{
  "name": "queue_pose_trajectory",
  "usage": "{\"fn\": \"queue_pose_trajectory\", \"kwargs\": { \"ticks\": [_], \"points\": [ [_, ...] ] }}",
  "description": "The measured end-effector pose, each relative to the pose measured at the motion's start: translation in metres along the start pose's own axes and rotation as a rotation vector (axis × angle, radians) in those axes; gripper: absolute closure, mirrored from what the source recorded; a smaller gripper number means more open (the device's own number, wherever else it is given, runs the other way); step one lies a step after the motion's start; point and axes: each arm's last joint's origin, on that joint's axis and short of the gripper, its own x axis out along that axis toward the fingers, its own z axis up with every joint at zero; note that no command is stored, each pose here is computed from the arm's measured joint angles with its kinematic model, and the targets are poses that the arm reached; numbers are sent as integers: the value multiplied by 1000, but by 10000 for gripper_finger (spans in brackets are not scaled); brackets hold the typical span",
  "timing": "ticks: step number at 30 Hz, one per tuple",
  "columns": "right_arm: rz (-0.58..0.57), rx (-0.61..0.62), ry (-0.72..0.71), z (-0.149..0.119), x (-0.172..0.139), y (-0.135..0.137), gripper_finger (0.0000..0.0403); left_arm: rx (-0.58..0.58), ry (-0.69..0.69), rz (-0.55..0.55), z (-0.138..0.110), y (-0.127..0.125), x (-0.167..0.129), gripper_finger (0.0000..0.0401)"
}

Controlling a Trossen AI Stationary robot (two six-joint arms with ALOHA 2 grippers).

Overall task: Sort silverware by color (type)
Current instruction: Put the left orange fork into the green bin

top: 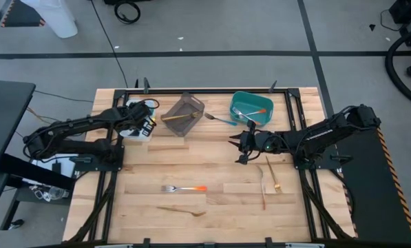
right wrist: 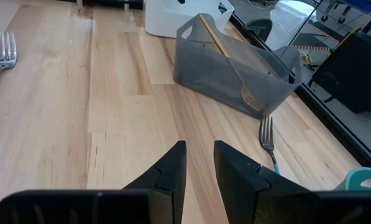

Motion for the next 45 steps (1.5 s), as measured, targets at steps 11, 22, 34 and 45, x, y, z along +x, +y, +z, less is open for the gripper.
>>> {"fn": "queue_pose_trajectory", "kwargs": {
  "ticks": [11, 22, 34, 45],
  "points": [
    [0, 0, 0, 0, 0, 0, 309, 8, 3, -18, 0, -1, 0, 337],
    [0, 1, -1, 0, 0, 0, 309, 2, -4, -22, 2, -1, -1, 337],
    [0, 4, -1, 0, 0, 0, 309, 29, -58, -43, 17, -1, -14, 337],
    [0, 8, -1, 0, 0, 0, 309, 55, -80, -139, 24, -10, -28, 337]
  ]
}}
